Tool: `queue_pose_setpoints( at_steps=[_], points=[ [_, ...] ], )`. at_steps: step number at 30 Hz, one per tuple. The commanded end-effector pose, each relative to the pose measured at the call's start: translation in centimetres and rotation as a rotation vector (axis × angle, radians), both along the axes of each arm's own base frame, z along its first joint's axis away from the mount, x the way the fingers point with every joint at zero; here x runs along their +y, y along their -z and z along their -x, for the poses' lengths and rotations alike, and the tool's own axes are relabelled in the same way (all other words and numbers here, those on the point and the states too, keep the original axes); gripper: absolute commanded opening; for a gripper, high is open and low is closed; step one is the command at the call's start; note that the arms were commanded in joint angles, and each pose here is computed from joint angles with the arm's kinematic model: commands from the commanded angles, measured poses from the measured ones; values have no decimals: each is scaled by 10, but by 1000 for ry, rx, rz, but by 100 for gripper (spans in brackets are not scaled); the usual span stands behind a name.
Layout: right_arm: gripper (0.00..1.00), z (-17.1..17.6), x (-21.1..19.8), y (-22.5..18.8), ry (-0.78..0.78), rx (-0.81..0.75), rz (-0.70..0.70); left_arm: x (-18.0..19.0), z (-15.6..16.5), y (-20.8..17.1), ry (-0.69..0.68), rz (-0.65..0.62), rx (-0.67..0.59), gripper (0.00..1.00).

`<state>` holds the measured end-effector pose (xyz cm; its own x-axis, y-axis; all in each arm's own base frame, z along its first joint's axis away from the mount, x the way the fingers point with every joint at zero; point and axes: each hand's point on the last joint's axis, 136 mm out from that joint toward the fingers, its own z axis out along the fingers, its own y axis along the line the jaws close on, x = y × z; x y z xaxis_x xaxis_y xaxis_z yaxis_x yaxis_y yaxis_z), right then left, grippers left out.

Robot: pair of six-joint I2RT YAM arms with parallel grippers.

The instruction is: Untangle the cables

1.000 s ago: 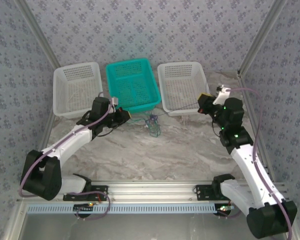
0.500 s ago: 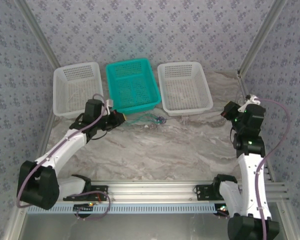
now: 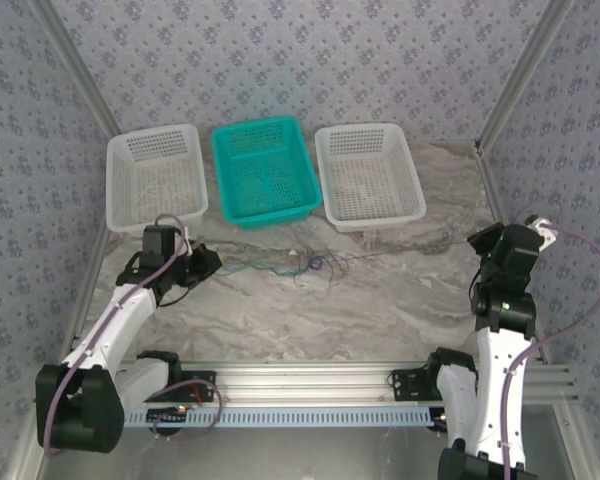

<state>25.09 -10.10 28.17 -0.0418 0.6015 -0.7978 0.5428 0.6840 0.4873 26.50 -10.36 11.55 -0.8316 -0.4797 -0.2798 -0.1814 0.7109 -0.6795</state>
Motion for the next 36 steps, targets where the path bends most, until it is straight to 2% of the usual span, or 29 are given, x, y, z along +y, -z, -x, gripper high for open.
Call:
queue_pose_setpoints(
  at_steps=[1, 7, 9, 13, 17, 20, 23, 27, 29, 32, 36],
  points=[
    [0, 14, -23, 2, 145, 15, 22, 18, 8, 8, -18, -43, 17, 0],
    [0, 18, -31, -9, 183, 7, 64, 47, 11, 20, -106, -89, 61, 0],
    [0, 5, -21, -17, 104, -40, 56, 45, 7, 20, -107, -62, 47, 0],
    [0, -26, 25, -41, -189, -150, -6, 34, -1, 14, -91, 24, 11, 0],
    [0, -34, 44, -73, -292, -192, -14, 30, -4, 8, -76, 47, -8, 0],
    [0, -44, 64, -112, -381, -251, 22, 26, -2, 9, -61, 47, -8, 0],
    [0, -55, 72, -154, -400, -287, 56, 22, -1, 12, -44, 51, 2, 0],
    [0, -89, 96, -208, -498, -362, 99, 10, -3, 6, -7, 63, -23, 0],
    [0, -115, 109, -219, -552, -370, 112, -1, -5, -1, 32, 65, -56, 0],
    [0, -156, 122, -219, -595, -356, 154, -18, -7, -12, 104, 57, -97, 0],
    [0, -204, 132, -196, -632, -308, 146, -40, -6, -33, 200, 27, -173, 0]
  ],
)
